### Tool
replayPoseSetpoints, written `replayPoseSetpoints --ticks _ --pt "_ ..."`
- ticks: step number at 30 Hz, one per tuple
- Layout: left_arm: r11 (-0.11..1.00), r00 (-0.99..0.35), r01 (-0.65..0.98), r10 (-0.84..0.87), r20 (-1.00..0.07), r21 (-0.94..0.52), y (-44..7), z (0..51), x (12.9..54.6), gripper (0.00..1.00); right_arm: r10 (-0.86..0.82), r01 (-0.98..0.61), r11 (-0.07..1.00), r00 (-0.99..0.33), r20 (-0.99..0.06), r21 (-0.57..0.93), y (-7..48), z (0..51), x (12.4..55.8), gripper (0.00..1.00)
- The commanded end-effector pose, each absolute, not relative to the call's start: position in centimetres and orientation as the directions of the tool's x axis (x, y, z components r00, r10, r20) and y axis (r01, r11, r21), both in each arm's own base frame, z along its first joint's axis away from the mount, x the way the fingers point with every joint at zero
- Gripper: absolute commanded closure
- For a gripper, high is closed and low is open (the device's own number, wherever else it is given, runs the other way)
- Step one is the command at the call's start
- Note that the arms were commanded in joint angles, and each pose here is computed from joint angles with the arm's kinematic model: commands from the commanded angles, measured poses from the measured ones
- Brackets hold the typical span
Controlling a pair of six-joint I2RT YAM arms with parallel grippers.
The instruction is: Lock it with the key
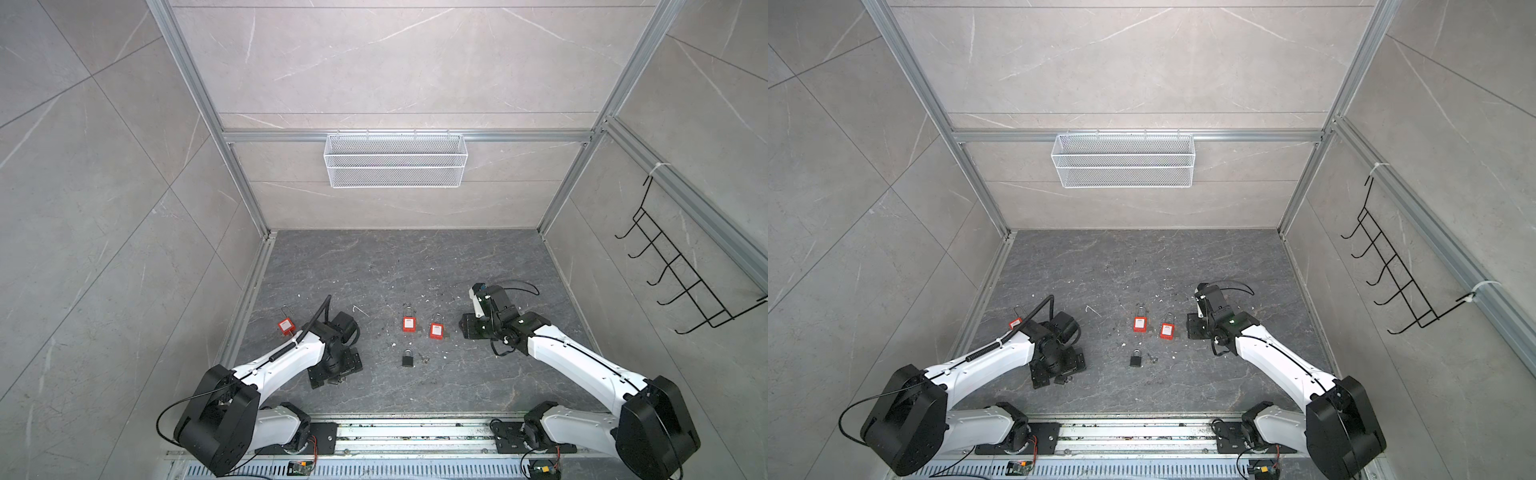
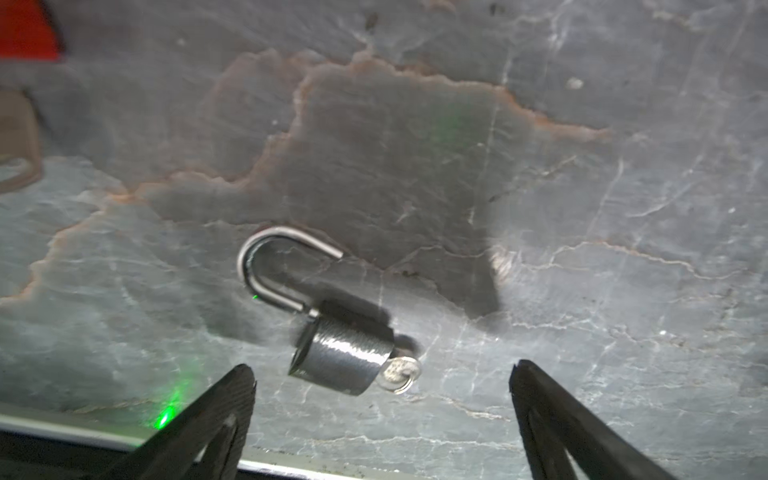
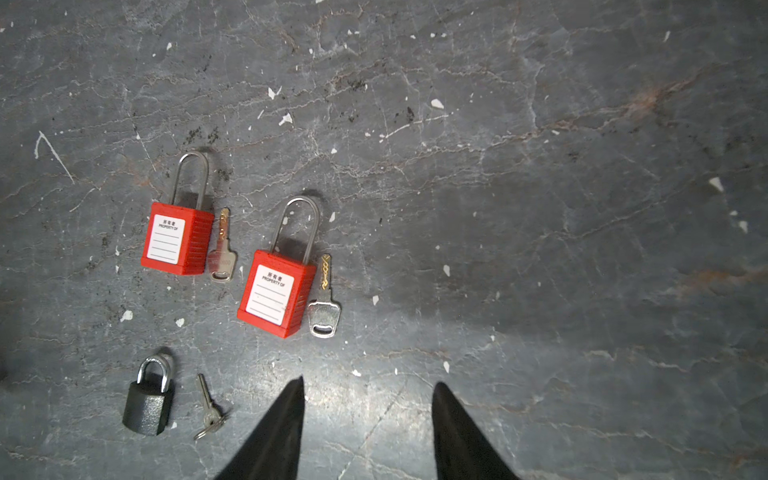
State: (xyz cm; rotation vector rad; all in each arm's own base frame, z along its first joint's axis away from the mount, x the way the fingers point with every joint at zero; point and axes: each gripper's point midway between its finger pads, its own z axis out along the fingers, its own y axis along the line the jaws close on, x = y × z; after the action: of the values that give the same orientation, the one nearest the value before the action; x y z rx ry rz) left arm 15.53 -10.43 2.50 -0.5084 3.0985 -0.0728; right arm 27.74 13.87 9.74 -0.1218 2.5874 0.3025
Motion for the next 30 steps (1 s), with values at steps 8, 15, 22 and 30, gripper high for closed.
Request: replayPoseSetpoints --ticks 8,15,22,30 --pt "0.952 -0.957 -0.291 -0.289 0.039 -0.095 -11.7 1.2 15.8 0.05 -0.035 -0.133 0.977 -0.871 -0.491 0.167 13.2 8.9 26.9 0.51" --pt "0.958 -0.966 -0.257 -0.258 0.011 -0.126 -12.5 1.0 17.0 0.08 -0.03 -0.156 0.967 -0.855 -0.517 0.201 13.9 9.8 27.2 0.56" --pt "0.97 -0.98 -0.199 -0.201 -0.001 -0.138 -13.6 0.8 18.6 0.11 -0.036 -0.154 0.966 -0.873 -0.486 0.205 14.1 8.9 26.9 0.61" --pt "0.969 -0.986 -0.157 -0.165 -0.029 -0.191 -15.2 1.4 20.4 0.14 -0.036 -0.162 0.964 -0.867 -0.498 0.213 14.3 9.1 27.1 0.62"
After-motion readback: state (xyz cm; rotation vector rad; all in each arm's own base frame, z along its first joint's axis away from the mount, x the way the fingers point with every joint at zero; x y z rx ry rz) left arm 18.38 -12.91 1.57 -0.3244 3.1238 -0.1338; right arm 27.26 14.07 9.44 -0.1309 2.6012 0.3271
